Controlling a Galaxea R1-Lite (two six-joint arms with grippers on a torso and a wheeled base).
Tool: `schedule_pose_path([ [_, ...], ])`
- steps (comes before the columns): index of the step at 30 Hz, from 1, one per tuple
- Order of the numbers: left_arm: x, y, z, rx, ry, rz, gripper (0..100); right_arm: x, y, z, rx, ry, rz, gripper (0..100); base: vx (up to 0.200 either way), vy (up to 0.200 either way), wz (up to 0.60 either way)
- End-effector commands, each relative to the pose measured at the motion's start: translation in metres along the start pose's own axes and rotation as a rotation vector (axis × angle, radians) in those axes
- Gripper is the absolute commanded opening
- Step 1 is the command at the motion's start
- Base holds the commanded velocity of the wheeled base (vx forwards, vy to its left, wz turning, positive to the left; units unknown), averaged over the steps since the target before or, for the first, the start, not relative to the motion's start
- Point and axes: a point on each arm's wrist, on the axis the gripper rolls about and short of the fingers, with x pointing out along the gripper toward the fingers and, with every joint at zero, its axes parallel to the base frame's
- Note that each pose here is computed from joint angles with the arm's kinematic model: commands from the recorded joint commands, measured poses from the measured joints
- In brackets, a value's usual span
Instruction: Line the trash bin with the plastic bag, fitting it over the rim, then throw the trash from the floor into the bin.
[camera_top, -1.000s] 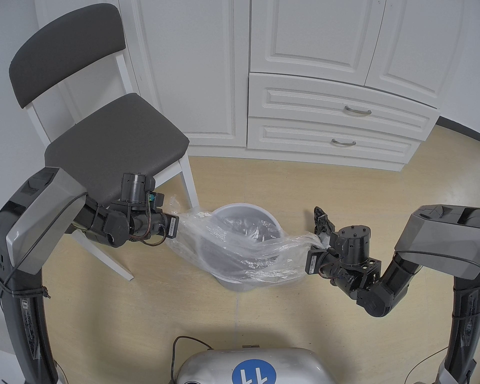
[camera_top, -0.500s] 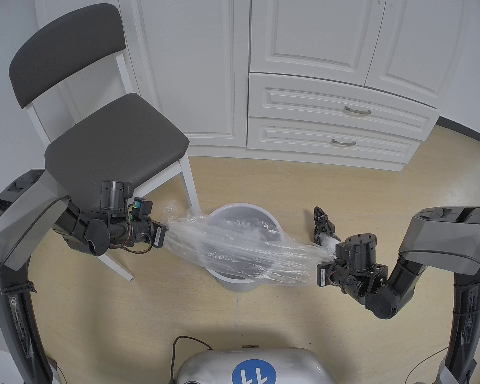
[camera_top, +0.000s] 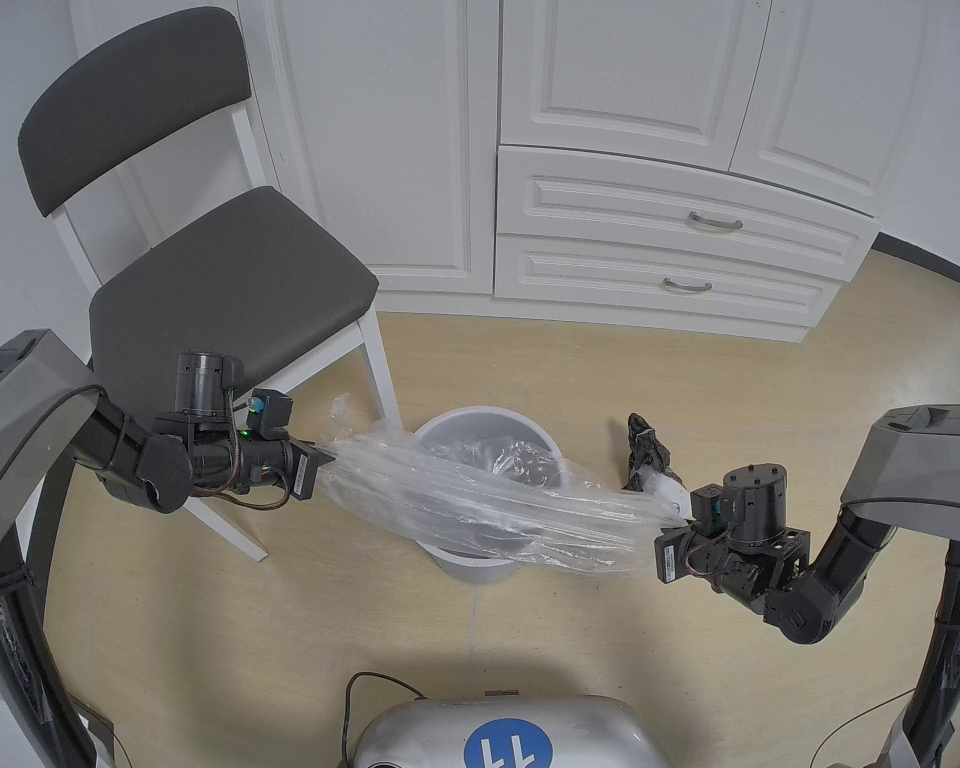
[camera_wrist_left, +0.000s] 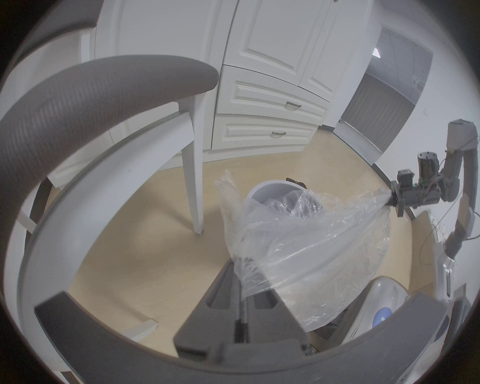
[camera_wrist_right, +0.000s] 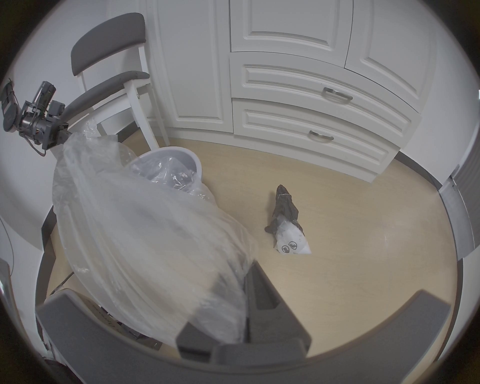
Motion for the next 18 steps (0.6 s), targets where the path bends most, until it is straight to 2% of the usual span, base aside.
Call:
schedule_pose_path([
  [1,-0.008,0.001,0.003,0.017,-0.008,0.009,0,-0.009,-0.004,0.008,0.000,-0.026,-0.006,0,0.000,0.000,0.00],
  [10,-0.010,-0.001,0.001,0.007,0.023,0.000,0,-0.024,-0.006,0.012,-0.028,0.049,0.013,0,0.000,0.000,0.00],
  [12,-0.013,-0.001,0.003,-0.003,0.055,-0.009,0,-0.030,-0.004,0.012,-0.035,0.082,0.061,0,0.000,0.000,0.00],
  [18,0.006,0.008,-0.012,0.004,0.154,-0.033,0,-0.015,0.002,-0.003,-0.046,0.170,0.090,0,0.000,0.000,0.00],
])
